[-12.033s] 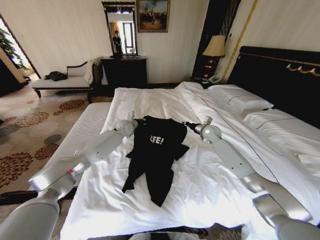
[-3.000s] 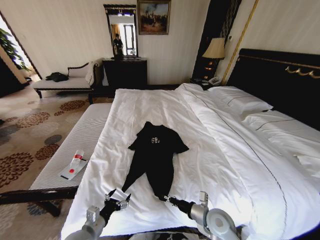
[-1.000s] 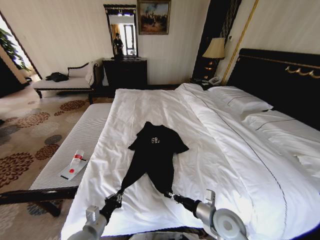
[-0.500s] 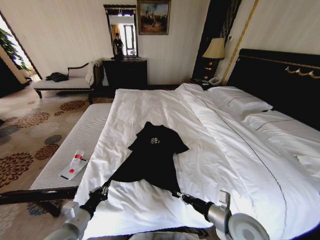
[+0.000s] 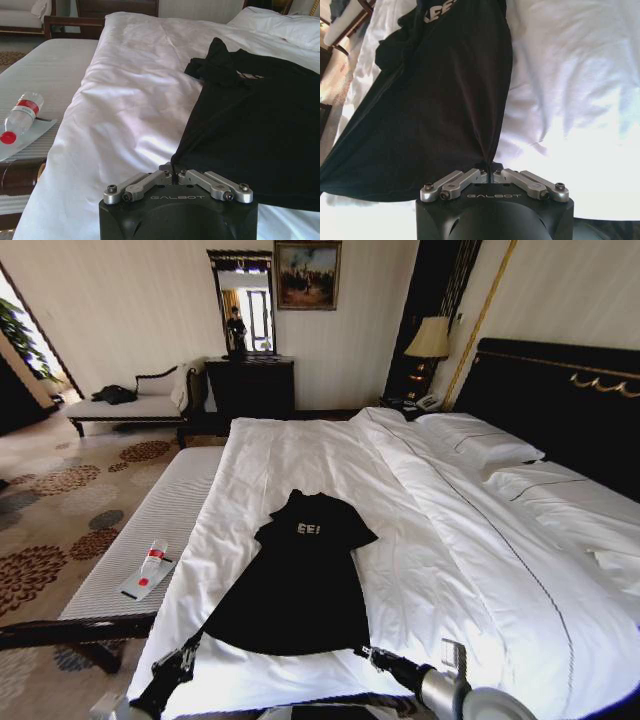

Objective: Fold the clothes on the bed.

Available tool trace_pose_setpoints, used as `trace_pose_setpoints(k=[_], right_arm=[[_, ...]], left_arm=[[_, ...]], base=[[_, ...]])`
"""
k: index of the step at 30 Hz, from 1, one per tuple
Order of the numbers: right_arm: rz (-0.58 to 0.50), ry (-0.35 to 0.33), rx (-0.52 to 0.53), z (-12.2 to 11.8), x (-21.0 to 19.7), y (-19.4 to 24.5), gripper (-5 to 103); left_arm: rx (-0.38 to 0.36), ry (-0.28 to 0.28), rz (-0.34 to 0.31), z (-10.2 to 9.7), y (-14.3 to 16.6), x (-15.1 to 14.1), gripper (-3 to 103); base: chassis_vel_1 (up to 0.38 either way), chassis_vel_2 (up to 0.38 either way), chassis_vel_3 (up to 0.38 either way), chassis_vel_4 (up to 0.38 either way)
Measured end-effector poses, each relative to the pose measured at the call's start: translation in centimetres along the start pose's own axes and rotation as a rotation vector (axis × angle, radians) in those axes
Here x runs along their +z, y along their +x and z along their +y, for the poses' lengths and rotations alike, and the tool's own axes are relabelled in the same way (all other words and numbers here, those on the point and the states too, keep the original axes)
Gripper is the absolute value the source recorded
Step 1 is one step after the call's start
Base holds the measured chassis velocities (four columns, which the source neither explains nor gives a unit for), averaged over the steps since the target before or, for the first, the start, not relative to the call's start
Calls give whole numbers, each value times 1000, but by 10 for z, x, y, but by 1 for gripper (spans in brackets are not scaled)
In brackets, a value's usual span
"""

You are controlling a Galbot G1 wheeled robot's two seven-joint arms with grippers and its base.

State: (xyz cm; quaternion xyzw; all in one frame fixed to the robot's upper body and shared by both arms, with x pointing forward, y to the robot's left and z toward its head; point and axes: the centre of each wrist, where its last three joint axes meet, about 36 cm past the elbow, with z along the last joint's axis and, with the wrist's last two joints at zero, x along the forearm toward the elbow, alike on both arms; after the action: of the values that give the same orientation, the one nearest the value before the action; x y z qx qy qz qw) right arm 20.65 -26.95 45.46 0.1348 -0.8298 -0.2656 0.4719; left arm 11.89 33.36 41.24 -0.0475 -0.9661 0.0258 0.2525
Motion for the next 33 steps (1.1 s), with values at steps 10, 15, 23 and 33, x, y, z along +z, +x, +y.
trace_pose_setpoints(k=[10, 15, 23, 33], right_arm=[[50, 94, 88, -1, 12, 4, 1], [55, 100, 95, -2, 11, 2, 1], [68, 104, 115, -8, 8, -3, 1], [71, 106, 134, -15, 7, -7, 1]], left_arm=[[-18, 6, 16, 0, 3, 14, 0], [-26, 11, 24, -2, 9, 17, 0], [-26, 23, 58, -17, 19, 33, 0], [-24, 33, 82, -31, 20, 49, 0]], base=[[0, 0, 0, 0], [0, 0, 0, 0], [0, 0, 0, 0], [0, 0, 0, 0]])
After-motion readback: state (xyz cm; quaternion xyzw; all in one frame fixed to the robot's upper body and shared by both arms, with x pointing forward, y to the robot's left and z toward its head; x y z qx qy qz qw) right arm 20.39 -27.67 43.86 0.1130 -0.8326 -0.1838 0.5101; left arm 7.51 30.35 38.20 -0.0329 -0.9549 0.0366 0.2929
